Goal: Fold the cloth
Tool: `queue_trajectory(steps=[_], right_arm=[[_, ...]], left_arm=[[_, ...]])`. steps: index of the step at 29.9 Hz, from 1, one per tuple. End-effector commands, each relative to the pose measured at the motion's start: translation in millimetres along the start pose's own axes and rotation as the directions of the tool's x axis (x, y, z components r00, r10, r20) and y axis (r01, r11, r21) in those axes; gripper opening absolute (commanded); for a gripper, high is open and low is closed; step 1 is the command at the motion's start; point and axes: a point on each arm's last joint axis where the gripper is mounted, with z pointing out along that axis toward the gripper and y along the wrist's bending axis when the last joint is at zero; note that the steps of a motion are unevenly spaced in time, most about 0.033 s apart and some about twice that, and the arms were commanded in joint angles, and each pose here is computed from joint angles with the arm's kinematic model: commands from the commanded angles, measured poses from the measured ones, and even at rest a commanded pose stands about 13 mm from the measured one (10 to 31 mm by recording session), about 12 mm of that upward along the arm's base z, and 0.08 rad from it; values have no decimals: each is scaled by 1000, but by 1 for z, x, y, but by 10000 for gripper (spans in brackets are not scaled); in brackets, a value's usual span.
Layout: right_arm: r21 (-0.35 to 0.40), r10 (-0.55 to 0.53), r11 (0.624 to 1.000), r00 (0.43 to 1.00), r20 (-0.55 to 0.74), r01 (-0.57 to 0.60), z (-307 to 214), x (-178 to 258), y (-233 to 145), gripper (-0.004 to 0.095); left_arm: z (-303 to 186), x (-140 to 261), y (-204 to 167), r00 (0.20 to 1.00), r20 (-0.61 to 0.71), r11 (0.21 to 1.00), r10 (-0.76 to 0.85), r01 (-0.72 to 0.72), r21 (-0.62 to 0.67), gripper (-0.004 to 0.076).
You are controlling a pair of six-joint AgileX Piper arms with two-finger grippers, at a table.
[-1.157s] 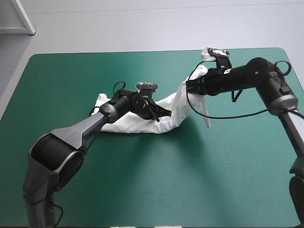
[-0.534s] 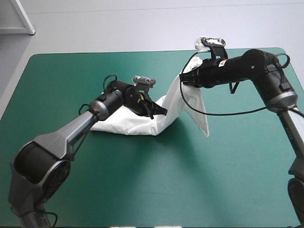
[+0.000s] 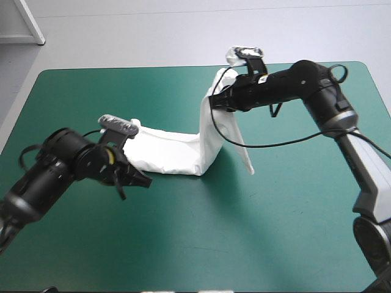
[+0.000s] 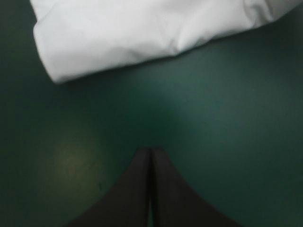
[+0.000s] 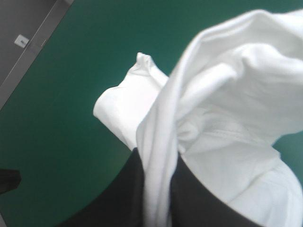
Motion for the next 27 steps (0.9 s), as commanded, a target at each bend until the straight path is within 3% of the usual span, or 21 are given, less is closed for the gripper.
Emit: queue_trajectory(steps=[1,12,17,19,23,25,27], right_arm=[[-109,-66,991,993,95,76,11,-19,40,-14],[-266,-161,947,982,98,182,145,-23,98,-14],[-312,-123,937,986,116,154,191,-17,101,9],[-329,-113,933,987,116,146,201,-16,99,120],[-336,-128,929,987,98,154,202,-14,99,579],[-343,-140,925,986,86,161,198,-14,102,738],[-349,-132,926,989,68,147,186,-18,105,767]], left_arm=[[-23,41,9,996,74,998,-57,57,-2,-10],[-32,117,20,985,105,991,-137,137,11,-10],[-33,129,21,984,110,990,-140,139,12,-10],[-33,130,22,985,104,990,-140,139,10,-10],[-33,131,22,985,107,990,-138,138,11,-10],[-33,131,22,985,107,990,-138,138,11,-10],[-33,131,22,985,107,990,-138,138,11,-10]])
